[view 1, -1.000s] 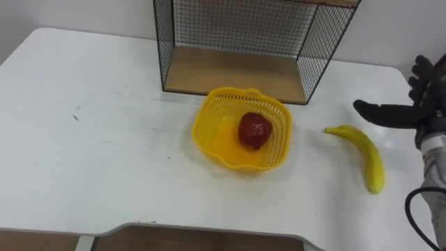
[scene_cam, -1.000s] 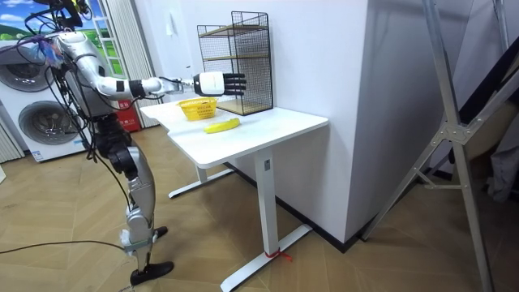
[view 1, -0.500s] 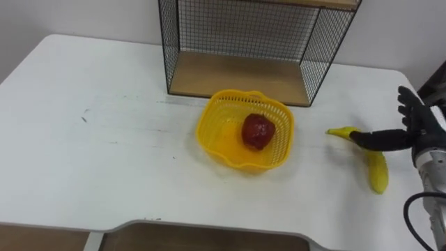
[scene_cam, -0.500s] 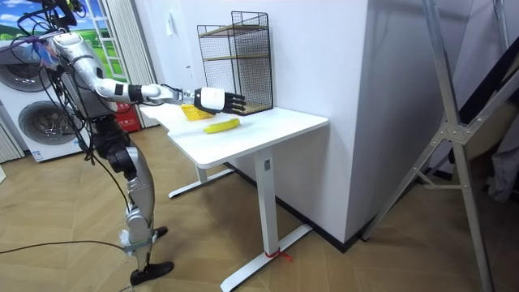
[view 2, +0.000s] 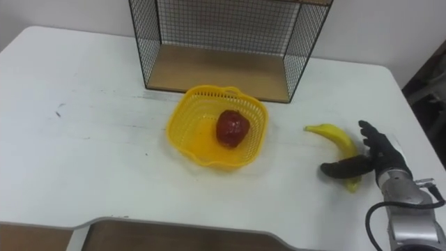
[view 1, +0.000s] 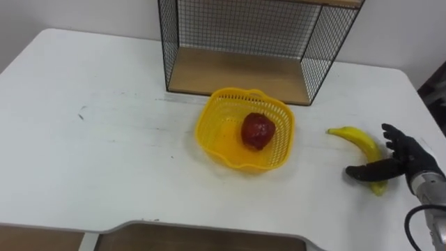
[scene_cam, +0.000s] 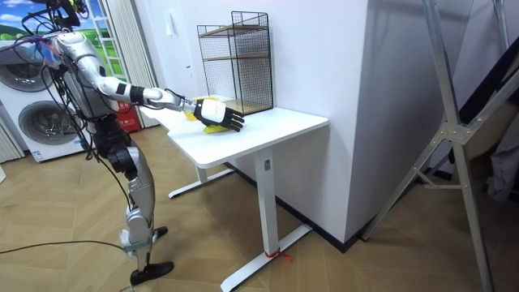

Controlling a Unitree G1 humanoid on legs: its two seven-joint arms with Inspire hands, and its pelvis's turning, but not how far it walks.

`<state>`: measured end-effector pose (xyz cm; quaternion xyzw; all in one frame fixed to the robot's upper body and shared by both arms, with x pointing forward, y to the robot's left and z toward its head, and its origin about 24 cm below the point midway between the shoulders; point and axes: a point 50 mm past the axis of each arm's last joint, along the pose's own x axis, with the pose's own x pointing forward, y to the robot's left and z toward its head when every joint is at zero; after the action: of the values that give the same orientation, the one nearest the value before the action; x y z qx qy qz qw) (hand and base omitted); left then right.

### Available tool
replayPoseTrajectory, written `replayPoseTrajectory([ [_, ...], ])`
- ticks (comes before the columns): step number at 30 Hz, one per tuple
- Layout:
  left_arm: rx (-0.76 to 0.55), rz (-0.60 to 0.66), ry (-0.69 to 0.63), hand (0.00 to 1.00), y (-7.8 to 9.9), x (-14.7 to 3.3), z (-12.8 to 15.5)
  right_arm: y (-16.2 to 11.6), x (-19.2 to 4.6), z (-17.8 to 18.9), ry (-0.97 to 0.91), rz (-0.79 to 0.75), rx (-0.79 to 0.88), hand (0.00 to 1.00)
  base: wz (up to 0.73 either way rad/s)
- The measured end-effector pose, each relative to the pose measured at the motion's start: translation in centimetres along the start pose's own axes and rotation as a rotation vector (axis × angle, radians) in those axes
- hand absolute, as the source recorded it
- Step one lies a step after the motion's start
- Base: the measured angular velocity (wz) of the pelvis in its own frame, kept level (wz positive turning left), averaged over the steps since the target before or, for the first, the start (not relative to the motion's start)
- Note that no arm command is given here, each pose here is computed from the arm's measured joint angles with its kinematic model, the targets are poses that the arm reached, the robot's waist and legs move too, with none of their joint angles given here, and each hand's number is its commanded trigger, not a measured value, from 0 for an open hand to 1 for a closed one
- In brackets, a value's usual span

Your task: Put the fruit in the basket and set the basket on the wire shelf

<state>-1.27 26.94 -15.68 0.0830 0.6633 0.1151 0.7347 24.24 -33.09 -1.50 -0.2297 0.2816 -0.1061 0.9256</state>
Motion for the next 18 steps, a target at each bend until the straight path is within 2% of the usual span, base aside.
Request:
replayPoseTrajectory([
  [18, -0.009, 0.010, -0.002, 0.00, 0.3, 0.0, 0.0, 0.2, -0.1, -1.2, 0.033, 0.019, -0.070, 0.00, 0.02],
])
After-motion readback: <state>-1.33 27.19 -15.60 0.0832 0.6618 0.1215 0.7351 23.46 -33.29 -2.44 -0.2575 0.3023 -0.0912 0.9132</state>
